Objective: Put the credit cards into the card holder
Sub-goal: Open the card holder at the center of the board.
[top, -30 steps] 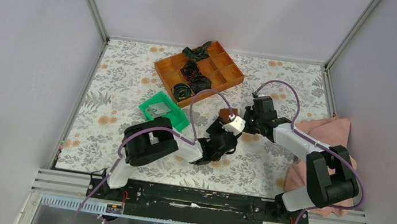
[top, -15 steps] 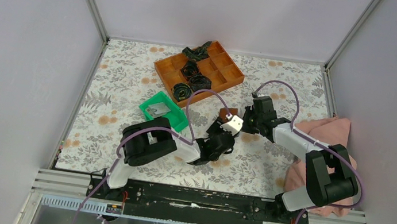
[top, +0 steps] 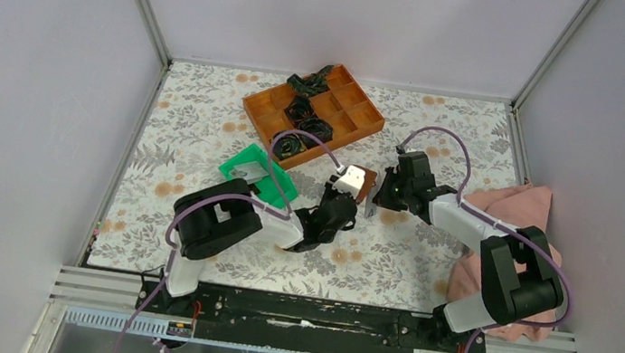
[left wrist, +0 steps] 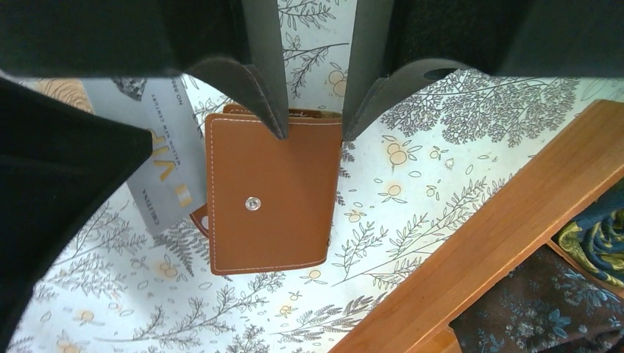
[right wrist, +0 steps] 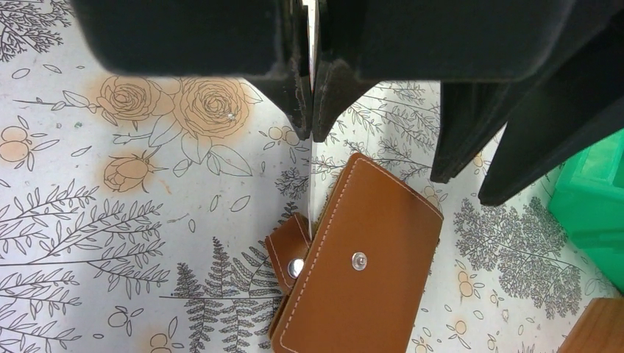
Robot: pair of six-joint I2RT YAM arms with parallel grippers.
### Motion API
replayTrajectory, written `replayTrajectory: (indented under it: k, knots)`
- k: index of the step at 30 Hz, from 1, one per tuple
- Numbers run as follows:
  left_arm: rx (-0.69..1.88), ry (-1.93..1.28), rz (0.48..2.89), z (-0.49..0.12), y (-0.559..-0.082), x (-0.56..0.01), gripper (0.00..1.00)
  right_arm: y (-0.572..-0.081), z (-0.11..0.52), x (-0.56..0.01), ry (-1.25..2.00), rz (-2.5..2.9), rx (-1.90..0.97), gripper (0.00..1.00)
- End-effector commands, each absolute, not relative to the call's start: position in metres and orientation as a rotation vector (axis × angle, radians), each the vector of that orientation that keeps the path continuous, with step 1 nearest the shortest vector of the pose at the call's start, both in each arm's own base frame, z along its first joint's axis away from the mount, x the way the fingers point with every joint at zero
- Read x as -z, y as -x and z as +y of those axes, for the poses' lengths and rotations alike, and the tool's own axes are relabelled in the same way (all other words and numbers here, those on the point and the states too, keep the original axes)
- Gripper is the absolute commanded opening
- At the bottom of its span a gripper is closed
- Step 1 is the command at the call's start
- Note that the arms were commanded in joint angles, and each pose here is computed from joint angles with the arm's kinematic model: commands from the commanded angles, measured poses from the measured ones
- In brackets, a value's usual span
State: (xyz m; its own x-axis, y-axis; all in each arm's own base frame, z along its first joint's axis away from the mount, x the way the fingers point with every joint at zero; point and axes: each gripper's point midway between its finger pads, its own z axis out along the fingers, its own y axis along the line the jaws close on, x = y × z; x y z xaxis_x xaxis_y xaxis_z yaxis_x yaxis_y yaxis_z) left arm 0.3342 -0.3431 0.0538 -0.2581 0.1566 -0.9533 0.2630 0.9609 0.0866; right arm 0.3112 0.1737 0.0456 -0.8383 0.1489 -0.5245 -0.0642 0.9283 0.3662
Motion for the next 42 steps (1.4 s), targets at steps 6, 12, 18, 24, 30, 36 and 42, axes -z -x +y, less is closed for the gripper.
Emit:
replayTrajectory:
  k: [6,12,18,24,30,36,42]
  knots:
    - [0.275,-0.134,1.836,-0.344,-0.345,-0.072,0.4,-0.322,0.18,-0.05,-0.089,2.479,-0.52,0.0]
    - [0.295,-0.138,1.844,-0.343,-0.342,-0.072,0.48,-0.328,0.167,-0.055,-0.166,2.44,-0.473,0.0]
    - [0.278,-0.148,1.859,-0.342,-0.345,-0.073,0.57,-0.334,0.154,-0.054,-0.23,2.426,-0.417,0.0]
    - [0.27,-0.12,1.88,-0.335,-0.351,-0.066,0.58,-0.341,0.147,-0.056,-0.258,2.416,-0.377,0.0]
    - [0.298,-0.103,1.91,-0.34,-0.358,-0.059,0.58,-0.347,0.146,-0.058,-0.272,2.406,-0.416,0.0]
    - [0.322,-0.098,1.925,-0.345,-0.37,-0.057,0.58,-0.355,0.147,-0.065,-0.287,2.377,-0.492,0.0]
    - [0.329,-0.109,1.941,-0.35,-0.374,-0.05,0.58,-0.36,0.154,-0.064,-0.272,2.371,-0.543,0.0]
